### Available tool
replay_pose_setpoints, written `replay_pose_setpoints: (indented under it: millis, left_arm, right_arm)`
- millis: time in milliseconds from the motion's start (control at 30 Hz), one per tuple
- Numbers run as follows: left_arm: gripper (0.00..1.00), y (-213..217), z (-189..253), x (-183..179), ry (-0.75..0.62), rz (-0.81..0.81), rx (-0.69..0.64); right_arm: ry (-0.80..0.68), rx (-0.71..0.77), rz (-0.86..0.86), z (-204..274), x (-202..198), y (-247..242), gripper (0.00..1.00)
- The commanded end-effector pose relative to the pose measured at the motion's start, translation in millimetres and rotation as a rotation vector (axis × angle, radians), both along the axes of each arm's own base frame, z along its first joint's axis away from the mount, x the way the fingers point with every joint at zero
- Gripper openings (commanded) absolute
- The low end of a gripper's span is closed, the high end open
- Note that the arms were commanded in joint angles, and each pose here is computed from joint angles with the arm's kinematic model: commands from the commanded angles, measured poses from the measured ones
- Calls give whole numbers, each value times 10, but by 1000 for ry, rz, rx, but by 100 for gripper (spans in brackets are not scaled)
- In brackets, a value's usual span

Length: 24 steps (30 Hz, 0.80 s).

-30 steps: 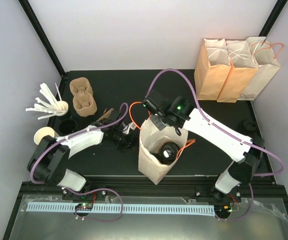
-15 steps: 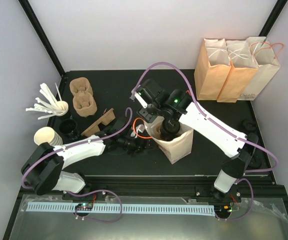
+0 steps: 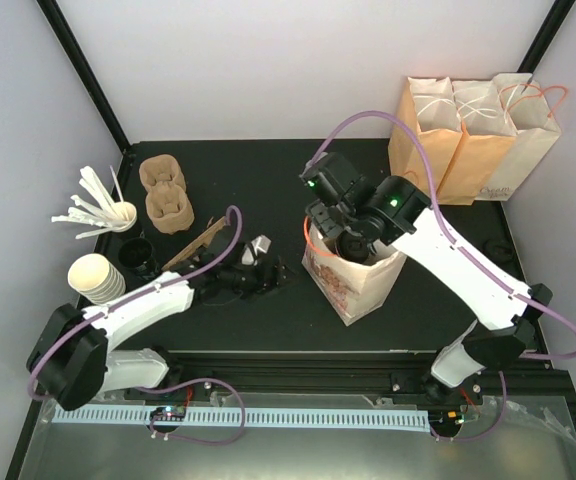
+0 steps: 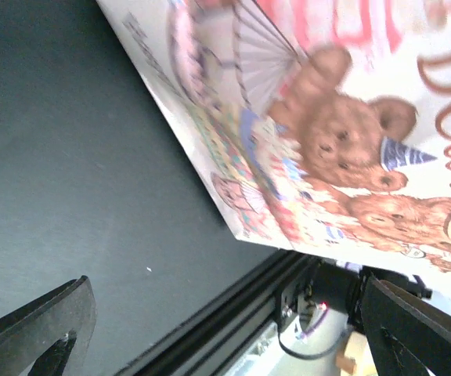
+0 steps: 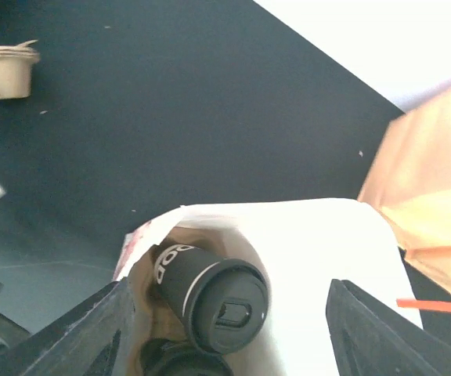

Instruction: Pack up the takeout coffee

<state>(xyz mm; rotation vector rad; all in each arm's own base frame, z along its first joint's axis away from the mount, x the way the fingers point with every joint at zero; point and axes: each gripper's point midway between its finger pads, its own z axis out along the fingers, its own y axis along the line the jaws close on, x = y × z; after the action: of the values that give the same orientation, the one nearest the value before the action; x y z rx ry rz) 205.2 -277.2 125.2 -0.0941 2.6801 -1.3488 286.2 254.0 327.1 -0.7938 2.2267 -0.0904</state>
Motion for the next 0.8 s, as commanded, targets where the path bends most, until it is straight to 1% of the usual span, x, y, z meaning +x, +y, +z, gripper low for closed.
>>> replay_pose_setpoints:
  millis: [0, 100, 167, 233, 300, 333, 433, 500, 567, 633, 767]
  left_arm:
    - [95, 362, 46, 205, -78, 60, 62]
    - [95, 515, 112, 425, -131, 91, 79]
    - [95, 523, 159, 560, -161, 86, 72]
    - [95, 493, 213, 703, -186, 79, 70]
    - [96, 460, 261, 844, -207, 73, 79]
    - [96, 439, 324, 921, -227, 69, 78]
    - [96, 398, 596, 1176, -313, 71, 79]
    - [96, 384, 735, 1323, -351, 70, 81]
    - [97, 386, 789, 1460, -362, 70, 89]
    - [97, 367, 782, 1556, -353, 59, 88]
    - [97, 298, 692, 1647, -341, 30, 69]
  right_arm:
    - [8, 26, -150, 90, -26, -411, 69]
    - [31, 30, -194, 1, -69, -532, 68]
    - [47, 47, -217, -66, -57, -592, 68]
    - [80, 84, -182, -129, -77, -544, 68]
    - [144, 137, -85, -170, -179, -368, 68]
    - [173, 153, -50, -197, -230, -305, 67]
    - [248, 156, -17, -352, -340, -235, 64]
    - [314, 154, 28, -497, -472, -152, 60]
    - [362, 138, 79, -628, -677, -37, 60]
    - [387, 140, 124, -702, -865, 55, 60]
    - [475, 197, 275, -777, -1306, 228, 58]
